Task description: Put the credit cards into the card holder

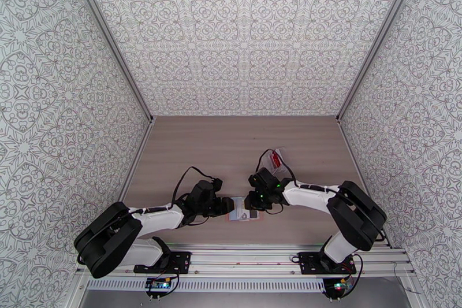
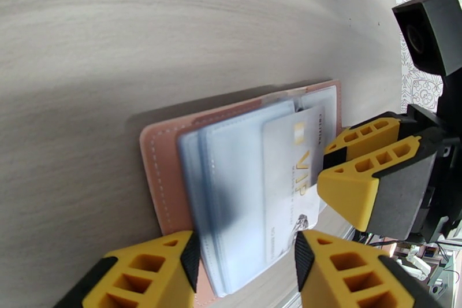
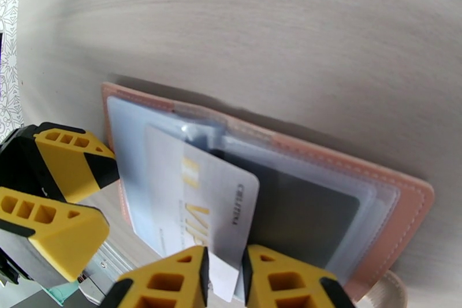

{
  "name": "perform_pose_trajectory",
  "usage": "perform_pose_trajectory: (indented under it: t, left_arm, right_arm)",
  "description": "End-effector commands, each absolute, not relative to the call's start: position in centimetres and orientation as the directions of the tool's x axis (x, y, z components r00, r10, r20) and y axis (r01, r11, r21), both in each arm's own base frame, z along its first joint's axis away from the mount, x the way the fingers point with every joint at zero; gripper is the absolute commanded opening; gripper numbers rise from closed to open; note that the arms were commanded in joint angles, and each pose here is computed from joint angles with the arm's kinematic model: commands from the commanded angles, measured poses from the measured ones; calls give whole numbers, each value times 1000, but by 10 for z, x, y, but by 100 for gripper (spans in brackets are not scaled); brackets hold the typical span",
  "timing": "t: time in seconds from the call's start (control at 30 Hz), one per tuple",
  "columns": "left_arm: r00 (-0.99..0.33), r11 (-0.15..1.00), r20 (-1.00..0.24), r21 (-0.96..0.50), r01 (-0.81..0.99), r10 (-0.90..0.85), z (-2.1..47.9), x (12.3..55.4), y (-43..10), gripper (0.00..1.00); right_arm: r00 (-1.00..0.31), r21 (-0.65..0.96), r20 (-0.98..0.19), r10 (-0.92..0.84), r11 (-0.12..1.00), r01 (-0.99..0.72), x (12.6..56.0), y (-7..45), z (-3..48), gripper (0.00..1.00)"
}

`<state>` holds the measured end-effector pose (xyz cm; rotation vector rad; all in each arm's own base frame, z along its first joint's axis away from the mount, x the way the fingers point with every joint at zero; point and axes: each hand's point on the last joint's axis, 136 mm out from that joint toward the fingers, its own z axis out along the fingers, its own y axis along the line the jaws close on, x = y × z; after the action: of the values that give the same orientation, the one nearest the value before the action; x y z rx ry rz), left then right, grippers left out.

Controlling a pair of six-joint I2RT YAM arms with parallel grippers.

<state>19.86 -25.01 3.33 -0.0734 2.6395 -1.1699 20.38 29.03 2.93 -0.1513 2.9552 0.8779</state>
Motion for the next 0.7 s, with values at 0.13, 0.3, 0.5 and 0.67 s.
perform_pose_trajectory:
  t: [0.13, 0.3, 0.5, 0.67]
  left_arm:
    - [-973, 710, -193, -703, 47, -127, 20, 190, -244, 51]
    - [-973, 710, -195, -703, 48, -127, 20, 190, -244, 52]
    - [-973, 710, -194, -703, 49, -125, 20, 190, -245, 51]
    - [-973, 710, -192, -702, 48, -125, 20, 190, -245, 51]
  right_arm:
    - [-993, 528, -81, -88, 841, -118, 205, 299, 31, 24]
    - [-992, 529, -81, -97, 839, -125, 204, 305, 31, 23]
    - [-991, 533, -79, -109, 836, -134, 203, 311, 32, 23]
    - [-990, 532, -79, -116, 835, -140, 202, 314, 32, 23]
